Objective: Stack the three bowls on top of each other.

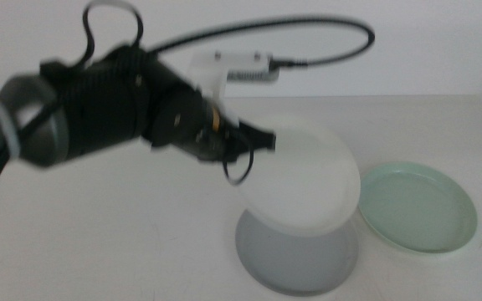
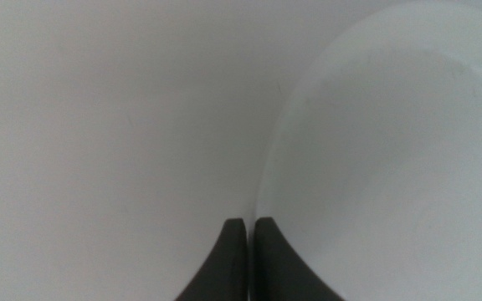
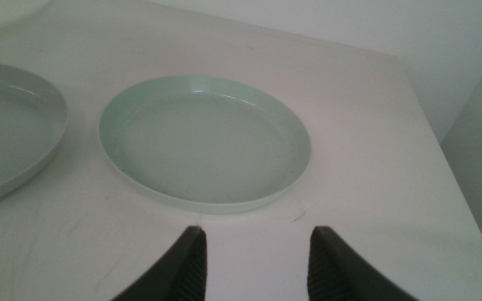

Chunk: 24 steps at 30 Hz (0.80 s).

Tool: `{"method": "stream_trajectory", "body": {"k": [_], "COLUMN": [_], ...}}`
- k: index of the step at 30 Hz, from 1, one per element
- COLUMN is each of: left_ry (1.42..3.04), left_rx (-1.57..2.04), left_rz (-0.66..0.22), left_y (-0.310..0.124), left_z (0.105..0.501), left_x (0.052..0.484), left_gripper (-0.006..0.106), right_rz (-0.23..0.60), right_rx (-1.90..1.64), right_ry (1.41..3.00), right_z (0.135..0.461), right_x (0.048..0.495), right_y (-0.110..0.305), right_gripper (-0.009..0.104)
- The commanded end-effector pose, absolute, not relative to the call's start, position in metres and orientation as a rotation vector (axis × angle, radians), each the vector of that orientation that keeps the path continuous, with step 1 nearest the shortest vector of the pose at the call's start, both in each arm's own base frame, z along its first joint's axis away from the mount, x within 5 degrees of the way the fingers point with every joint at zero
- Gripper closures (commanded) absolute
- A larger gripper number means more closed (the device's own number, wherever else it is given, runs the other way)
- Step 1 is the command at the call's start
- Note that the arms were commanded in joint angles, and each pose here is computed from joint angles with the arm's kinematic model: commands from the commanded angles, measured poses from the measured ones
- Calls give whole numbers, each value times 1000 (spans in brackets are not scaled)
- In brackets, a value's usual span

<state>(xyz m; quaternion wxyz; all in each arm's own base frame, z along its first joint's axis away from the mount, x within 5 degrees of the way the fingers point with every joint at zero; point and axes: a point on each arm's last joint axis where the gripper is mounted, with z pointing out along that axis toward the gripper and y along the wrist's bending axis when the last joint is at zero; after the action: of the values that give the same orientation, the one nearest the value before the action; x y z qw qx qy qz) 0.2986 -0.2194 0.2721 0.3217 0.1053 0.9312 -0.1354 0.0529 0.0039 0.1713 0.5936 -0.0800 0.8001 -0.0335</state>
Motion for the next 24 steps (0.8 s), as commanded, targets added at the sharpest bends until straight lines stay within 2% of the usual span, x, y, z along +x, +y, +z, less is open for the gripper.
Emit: {"method": "stream_trajectory", "body": {"k": [1, 10, 18, 24], "left_ry": [2330, 2375, 2431, 2474], "left_rx": [246, 219, 172, 146], "left_rz": [-474, -534, -546, -540], "left_y": [-220, -221, -226, -227], "left_z": [290, 240, 220, 211], "left_x": [287, 278, 283, 283], "left_gripper": [100, 100, 100, 94], "right_rz": [-115, -115, -115, -115], "right_rx": [-182, -182, -182, -182], "right_ry": [1756, 1756, 1756, 1756], "right_z": [181, 181, 181, 181], "right_x": [53, 53, 53, 53], "right_y": [3, 3, 3, 3], "right_gripper": [62, 62, 62, 62]}}
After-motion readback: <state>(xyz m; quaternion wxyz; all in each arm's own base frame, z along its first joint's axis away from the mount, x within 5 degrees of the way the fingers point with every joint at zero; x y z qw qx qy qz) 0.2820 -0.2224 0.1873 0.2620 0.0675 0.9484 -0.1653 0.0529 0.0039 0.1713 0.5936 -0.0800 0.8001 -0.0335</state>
